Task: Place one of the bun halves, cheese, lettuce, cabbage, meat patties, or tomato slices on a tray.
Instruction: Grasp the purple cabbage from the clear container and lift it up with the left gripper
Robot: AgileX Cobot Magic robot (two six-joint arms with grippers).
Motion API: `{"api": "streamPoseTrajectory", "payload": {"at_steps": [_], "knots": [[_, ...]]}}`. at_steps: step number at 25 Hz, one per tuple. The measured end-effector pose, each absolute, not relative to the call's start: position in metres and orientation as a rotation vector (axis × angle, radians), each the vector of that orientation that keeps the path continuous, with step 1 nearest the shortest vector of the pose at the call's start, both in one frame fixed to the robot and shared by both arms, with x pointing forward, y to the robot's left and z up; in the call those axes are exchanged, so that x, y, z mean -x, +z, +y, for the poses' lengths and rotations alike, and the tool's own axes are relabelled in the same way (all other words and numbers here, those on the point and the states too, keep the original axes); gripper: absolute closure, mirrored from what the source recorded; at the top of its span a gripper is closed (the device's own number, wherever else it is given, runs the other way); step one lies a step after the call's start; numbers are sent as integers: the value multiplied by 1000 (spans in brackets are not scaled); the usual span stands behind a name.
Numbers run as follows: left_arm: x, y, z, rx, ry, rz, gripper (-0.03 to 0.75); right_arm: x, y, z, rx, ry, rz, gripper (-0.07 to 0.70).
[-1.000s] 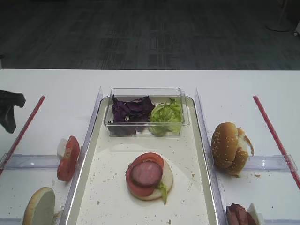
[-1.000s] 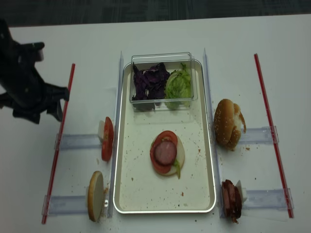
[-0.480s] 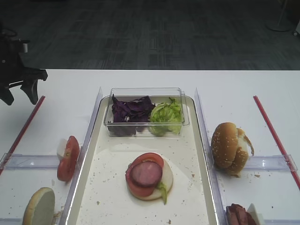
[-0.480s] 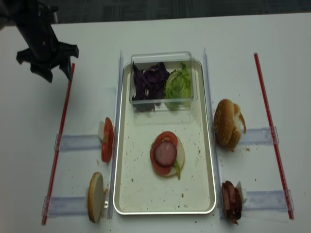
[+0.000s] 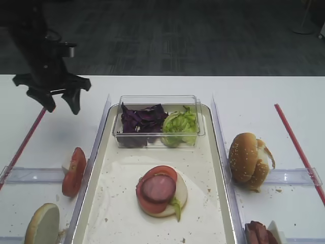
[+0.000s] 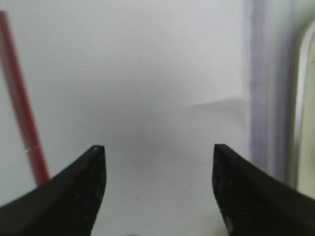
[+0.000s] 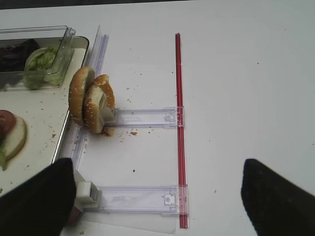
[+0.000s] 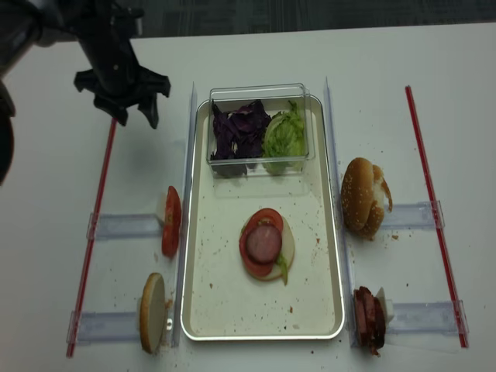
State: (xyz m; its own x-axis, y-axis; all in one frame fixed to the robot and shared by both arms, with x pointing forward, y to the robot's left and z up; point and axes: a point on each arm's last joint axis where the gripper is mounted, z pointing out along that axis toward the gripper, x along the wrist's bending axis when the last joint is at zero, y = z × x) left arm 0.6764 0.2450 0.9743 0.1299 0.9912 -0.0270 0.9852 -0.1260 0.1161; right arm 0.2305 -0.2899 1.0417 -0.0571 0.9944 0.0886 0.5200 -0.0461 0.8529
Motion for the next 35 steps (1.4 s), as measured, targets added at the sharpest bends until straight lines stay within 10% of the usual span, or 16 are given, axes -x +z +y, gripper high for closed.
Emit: {"api": "streamPoseTrajectory", "payload": {"at_steps": [15, 35], "knots": [[-646, 997, 90, -2489, 180, 1464, 287, -230, 1042, -290, -1620, 1014, 1632, -60], [-658, 959, 75, -2485, 198, 1425, 287, -230, 1042, -290, -1620, 1014, 1632, -60]]}}
